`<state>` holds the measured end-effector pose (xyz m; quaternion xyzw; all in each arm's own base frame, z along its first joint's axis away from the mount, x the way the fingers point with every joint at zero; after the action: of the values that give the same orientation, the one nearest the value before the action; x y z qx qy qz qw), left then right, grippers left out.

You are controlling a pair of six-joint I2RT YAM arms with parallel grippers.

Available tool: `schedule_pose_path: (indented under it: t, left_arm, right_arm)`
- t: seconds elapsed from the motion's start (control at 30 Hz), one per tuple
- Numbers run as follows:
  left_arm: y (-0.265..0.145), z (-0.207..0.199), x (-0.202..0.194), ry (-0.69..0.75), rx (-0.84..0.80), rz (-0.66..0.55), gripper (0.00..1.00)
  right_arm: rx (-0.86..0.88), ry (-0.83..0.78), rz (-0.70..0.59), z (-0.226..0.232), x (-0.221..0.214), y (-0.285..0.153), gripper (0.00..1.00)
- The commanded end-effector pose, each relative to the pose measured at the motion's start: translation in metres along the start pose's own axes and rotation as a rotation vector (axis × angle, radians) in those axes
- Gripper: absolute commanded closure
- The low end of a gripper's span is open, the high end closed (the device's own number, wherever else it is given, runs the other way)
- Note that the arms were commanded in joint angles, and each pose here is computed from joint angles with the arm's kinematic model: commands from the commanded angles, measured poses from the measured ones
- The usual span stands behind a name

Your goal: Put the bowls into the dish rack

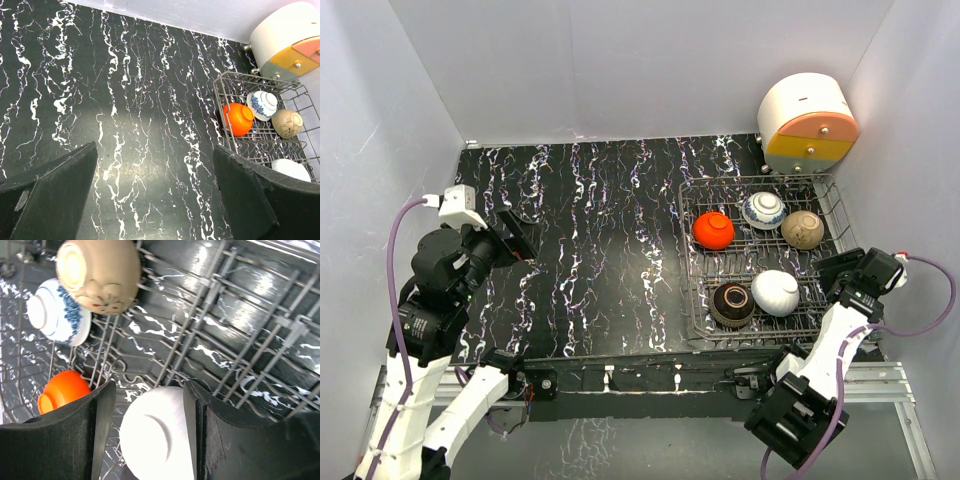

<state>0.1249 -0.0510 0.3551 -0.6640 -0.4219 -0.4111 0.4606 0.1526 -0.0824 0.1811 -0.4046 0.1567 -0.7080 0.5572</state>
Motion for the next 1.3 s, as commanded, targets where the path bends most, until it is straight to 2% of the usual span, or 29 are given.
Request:
schedule_pose_path:
  t: [0.0, 0.33, 0.53, 0.77, 0.87, 1.1, 1.13, 1.17, 1.2, 1.27]
  left_arm:
    - [0.005, -0.004, 0.002, 0.002, -0.031, -0.003, 0.03]
    - [0.018, -0.004, -0.005, -0.004, -0.038, 0.026, 0.03]
    - [0.027, -0.004, -0.011, -0.006, -0.041, 0.046, 0.03]
    - [0.037, -0.004, -0.017, 0.000, -0.050, 0.066, 0.03]
    - [0.042, -0.003, -0.021, -0.004, -0.051, 0.083, 0.03]
    - [0.045, -0.003, -0.025, -0.001, -0.061, 0.097, 0.03]
    - [0.044, -0.004, -0.025, -0.001, -0.063, 0.097, 0.03]
    - [0.045, -0.004, -0.025, 0.000, -0.067, 0.099, 0.03]
    - [0.045, -0.004, -0.026, 0.000, -0.073, 0.099, 0.03]
    - [0.046, -0.004, -0.027, 0.000, -0.078, 0.099, 0.03]
  right_arm:
    - [0.173, -0.102, -0.018, 0.028, 0.012, -0.008, 0.41]
    - [0.383, -0.243, 0.043, 0.067, 0.002, -0.023, 0.37]
    - [0.426, -0.310, 0.119, 0.095, -0.012, -0.020, 0.33]
    - [0.396, -0.452, 0.233, 0.129, -0.051, -0.004, 0.33]
    - [0.356, -0.540, 0.223, 0.146, -0.067, -0.015, 0.33]
    - [0.253, -0.643, 0.259, 0.120, -0.079, -0.039, 0.31]
    - [0.221, -0.648, 0.244, 0.114, -0.078, -0.040, 0.30]
    - [0.194, -0.654, 0.218, 0.108, -0.075, -0.041, 0.23]
    - [0.168, -0.664, 0.187, 0.103, -0.073, -0.042, 0.04]
    - [0.111, -0.697, 0.154, 0.096, -0.069, -0.040, 0.01]
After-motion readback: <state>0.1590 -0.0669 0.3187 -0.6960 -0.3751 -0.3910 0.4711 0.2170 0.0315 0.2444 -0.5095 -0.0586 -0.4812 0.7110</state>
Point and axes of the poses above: each gripper's point midway between its finger pads, its own y axis out along the fingers, its own z axis along the line the jaws close on, x = y × z, the point moved 10 cm from there along -y, back along the fingers, and after that the axes turned 9 degrees about y, right-handed, at the moved point
